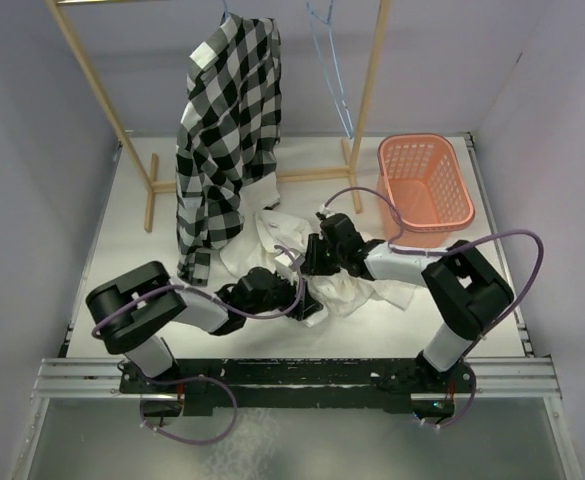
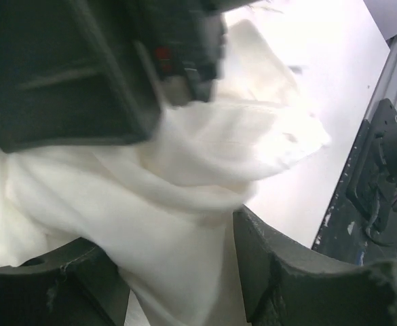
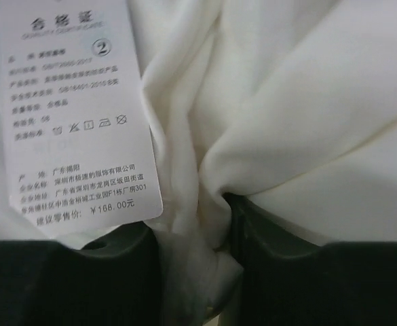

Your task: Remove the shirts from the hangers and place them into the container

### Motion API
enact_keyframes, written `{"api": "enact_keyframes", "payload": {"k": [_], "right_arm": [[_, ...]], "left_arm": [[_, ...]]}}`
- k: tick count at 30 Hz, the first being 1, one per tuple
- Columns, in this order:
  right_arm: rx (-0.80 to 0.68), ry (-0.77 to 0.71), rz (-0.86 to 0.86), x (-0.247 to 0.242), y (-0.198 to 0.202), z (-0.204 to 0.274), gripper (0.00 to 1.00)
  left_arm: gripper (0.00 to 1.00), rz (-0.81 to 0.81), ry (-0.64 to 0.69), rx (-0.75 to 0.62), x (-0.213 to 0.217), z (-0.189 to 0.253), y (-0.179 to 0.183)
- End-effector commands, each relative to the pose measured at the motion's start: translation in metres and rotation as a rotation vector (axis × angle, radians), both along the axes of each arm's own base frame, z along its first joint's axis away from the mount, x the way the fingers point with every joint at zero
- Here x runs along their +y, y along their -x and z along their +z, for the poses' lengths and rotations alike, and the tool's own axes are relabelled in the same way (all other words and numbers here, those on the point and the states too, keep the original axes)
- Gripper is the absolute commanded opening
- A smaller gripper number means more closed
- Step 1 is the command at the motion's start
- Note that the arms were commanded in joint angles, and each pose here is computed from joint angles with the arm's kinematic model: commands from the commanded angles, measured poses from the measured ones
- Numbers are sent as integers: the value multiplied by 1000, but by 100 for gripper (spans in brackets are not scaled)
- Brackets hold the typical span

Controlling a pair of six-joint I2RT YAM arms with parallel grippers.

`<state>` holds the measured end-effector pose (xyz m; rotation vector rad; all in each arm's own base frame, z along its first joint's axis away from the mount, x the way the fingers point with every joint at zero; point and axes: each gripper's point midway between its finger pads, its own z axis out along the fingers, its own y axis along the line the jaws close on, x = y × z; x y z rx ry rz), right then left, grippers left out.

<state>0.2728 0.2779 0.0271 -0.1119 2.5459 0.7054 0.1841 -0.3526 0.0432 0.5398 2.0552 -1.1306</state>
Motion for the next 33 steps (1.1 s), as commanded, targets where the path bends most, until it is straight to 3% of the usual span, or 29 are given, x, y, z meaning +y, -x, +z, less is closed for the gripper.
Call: {"api": "enact_keyframes", "payload": {"k": [1, 2, 4, 9, 16, 19, 26, 33], "right_arm": [[95, 62, 9, -5, 14, -34, 23], [99, 48, 12, -3, 15, -34, 12], [107, 25, 17, 0, 18, -27, 1], [-43, -8, -45, -12, 6, 42, 0], [-275, -53, -181, -80, -12, 180, 0], [-365, -22, -257, -121, -23, 236, 0], [-597, 39, -431, -186, -49, 370, 0], [-801, 64, -585, -225, -84, 485, 0]], "left_arm": [[59, -27, 52, -83, -8, 47, 14], [58, -16, 57, -110, -11, 63, 13], [60, 2, 5, -152, -9, 86, 16], [65, 60, -73, -248, 19, 155, 20], [65, 131, 102, -379, 82, 280, 38], [63, 151, 97, -420, 108, 311, 43], [63, 253, -77, -475, 161, 334, 36], [63, 375, -143, -542, 204, 334, 28]]}}
